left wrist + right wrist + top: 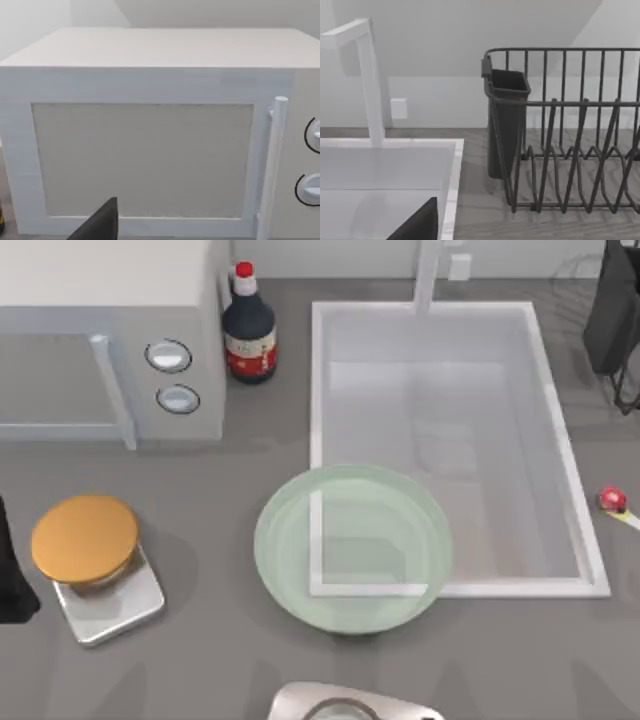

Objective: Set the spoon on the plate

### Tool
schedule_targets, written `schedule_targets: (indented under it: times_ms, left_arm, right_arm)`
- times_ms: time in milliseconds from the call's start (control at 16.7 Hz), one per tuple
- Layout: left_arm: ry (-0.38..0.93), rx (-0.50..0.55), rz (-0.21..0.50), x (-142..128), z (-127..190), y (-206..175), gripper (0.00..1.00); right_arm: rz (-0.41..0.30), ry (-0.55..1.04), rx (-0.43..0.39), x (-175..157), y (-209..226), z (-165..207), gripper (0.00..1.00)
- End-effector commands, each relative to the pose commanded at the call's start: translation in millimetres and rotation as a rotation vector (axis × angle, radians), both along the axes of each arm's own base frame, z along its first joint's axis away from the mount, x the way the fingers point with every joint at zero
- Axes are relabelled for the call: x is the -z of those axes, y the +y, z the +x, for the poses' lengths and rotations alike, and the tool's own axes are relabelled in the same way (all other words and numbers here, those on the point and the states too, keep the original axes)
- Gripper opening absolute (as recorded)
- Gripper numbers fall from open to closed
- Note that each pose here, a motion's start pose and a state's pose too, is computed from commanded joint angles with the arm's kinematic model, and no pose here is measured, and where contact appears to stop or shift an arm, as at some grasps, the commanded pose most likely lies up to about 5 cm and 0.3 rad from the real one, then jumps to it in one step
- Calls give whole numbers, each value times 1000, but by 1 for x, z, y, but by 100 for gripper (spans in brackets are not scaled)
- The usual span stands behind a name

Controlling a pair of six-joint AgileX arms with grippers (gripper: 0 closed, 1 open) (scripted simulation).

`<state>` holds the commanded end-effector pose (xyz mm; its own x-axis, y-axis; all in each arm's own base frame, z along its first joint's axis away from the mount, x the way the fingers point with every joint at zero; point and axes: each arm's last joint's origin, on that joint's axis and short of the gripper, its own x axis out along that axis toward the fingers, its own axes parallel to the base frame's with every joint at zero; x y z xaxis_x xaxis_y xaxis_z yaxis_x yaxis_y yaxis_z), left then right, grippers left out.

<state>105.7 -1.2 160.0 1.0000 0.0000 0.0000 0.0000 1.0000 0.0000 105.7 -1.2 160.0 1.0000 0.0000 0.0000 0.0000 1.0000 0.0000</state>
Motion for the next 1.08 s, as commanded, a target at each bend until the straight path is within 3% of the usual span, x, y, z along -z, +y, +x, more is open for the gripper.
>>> schedule_targets:
  times_ms: [240, 480, 780, 1080]
  left_arm:
    - [0, 0, 0, 0, 0, 0, 100]
    - [0, 0, 0, 0, 0, 0, 100]
    - [0, 0, 0, 0, 0, 0, 100]
    - [0, 0, 0, 0, 0, 0, 100]
  right_arm:
    - [-18, 24, 1, -6, 0, 0, 100]
    - [-115, 174, -11, -36, 0, 6, 100]
    - [-288, 580, -95, -73, 1, 50, 100]
    - [-432, 1065, -274, -70, 0, 129, 100]
